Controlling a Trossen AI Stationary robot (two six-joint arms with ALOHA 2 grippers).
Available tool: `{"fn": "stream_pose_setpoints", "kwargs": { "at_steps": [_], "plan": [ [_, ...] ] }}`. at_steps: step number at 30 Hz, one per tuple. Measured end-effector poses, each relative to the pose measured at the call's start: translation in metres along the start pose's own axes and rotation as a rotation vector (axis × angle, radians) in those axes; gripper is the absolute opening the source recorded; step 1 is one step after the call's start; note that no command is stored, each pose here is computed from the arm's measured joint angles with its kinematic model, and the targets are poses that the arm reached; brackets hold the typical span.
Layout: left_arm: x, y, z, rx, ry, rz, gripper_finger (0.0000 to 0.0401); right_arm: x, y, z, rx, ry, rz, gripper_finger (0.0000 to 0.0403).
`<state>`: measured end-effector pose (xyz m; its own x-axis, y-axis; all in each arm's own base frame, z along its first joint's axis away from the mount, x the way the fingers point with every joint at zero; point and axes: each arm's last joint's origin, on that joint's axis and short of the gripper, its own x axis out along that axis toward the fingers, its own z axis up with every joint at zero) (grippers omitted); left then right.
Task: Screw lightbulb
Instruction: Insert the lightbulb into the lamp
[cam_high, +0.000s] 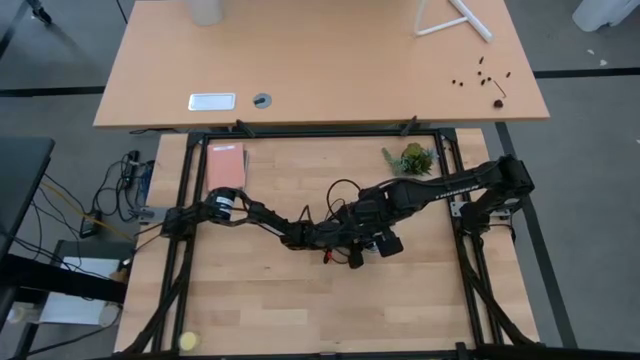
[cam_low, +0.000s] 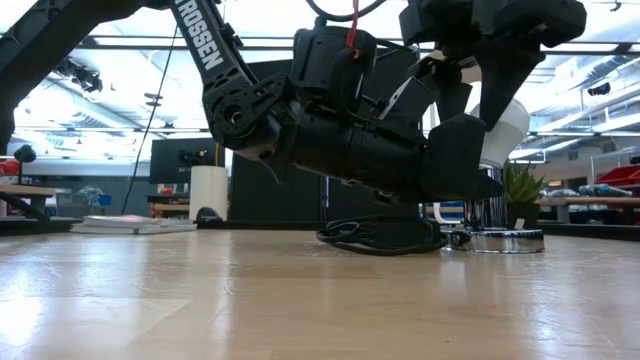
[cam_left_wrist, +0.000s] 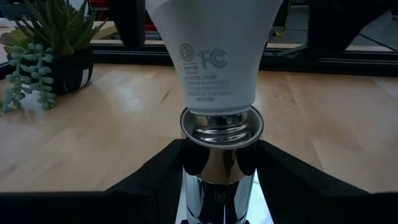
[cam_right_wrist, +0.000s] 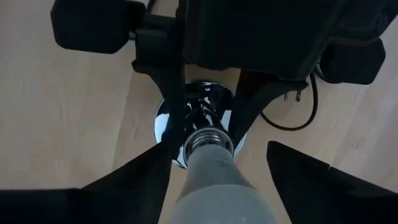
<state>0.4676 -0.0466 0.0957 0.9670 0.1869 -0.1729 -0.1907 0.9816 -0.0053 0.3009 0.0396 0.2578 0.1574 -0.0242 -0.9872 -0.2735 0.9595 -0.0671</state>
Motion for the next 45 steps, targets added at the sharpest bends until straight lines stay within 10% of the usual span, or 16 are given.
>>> {"fn": "stream_pose_setpoints", "kwargs": {
  "at_steps": [24, 45],
  "plan": [
    [0.000, 0.000, -0.001, 0.005, 0.017, 0.000, 0.0195, -0.031, 0.021, -0.074, 0.105, -0.264, -0.071, 0.0342],
    [0.000, 0.000, -0.001, -0.001, 0.008, 0.000, 0.0194, 0.019, 0.012, -0.054, 0.027, -0.116, -0.065, 0.0285]
  ]
}}
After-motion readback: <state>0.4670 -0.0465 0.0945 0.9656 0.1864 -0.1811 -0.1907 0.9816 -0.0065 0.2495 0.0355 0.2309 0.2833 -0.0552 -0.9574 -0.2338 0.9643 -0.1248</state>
